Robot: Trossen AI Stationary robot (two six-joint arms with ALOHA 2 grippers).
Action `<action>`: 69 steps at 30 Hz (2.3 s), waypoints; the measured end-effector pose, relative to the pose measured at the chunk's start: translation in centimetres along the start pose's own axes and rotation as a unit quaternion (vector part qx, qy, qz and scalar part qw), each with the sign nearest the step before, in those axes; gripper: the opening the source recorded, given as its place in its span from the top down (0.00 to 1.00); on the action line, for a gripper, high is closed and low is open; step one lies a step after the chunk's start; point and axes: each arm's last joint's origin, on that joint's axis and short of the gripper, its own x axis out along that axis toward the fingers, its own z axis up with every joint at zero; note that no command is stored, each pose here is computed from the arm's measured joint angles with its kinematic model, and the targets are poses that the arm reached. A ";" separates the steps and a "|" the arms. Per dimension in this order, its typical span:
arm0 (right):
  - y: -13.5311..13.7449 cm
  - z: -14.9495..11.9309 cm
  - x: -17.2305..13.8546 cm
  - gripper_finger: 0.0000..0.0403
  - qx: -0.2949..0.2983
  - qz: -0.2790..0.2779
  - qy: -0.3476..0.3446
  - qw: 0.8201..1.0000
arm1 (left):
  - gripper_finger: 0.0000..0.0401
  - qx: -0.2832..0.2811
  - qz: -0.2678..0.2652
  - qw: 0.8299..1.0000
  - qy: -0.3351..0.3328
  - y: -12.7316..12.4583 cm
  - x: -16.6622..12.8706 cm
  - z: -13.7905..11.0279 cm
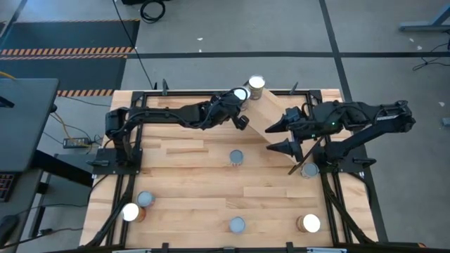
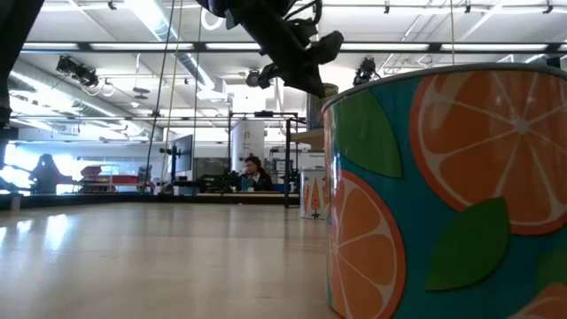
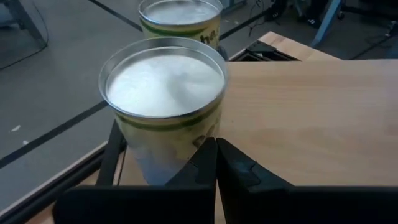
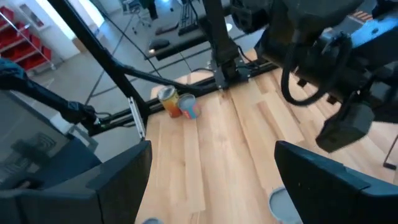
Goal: Pick and place cans onto a shelf
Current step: Put the canned peaches can on the shelf, then put the canned oranges can on the shelf
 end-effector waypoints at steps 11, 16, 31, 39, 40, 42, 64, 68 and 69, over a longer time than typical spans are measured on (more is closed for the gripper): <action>0.4 -1.1 0.7 0.14 0.004 0.037 0.073 0.997 | 0.97 0.069 -0.109 0.986 -0.106 -1.9 -9.3 4.6; 0.3 -0.3 1.6 0.14 -0.081 0.019 0.023 0.996 | 0.97 0.059 -0.129 0.974 -0.175 0.2 -15.0 7.8; 5.1 -4.3 13.1 0.13 -0.114 0.036 0.027 0.993 | 0.71 0.043 -0.297 0.925 -0.233 1.5 -29.0 8.4; 9.1 -10.1 17.0 0.03 -0.204 0.117 0.092 0.968 | 0.58 0.083 -0.275 0.951 -0.112 -0.1 -31.1 4.0; 9.4 -10.9 17.5 0.03 -0.218 0.124 0.106 0.962 | 0.58 0.089 -0.279 0.951 -0.100 -0.2 -31.3 3.6; 9.7 -12.8 18.8 0.02 -0.237 0.140 0.140 0.951 | 0.59 0.095 -0.288 0.949 -0.083 -0.4 -31.9 2.9; 8.3 -24.3 25.6 0.01 -0.288 0.135 0.298 0.900 | 0.64 0.081 -0.239 0.967 -0.033 -0.6 -35.1 -1.1; 8.3 -24.8 25.8 0.01 -0.276 0.114 0.293 0.908 | 0.64 0.062 -0.240 0.968 -0.024 -0.9 -35.1 -1.3; 8.3 -24.7 25.9 0.02 -0.275 0.109 0.290 0.910 | 0.64 0.064 -0.240 0.968 -0.023 -1.0 -35.0 -1.4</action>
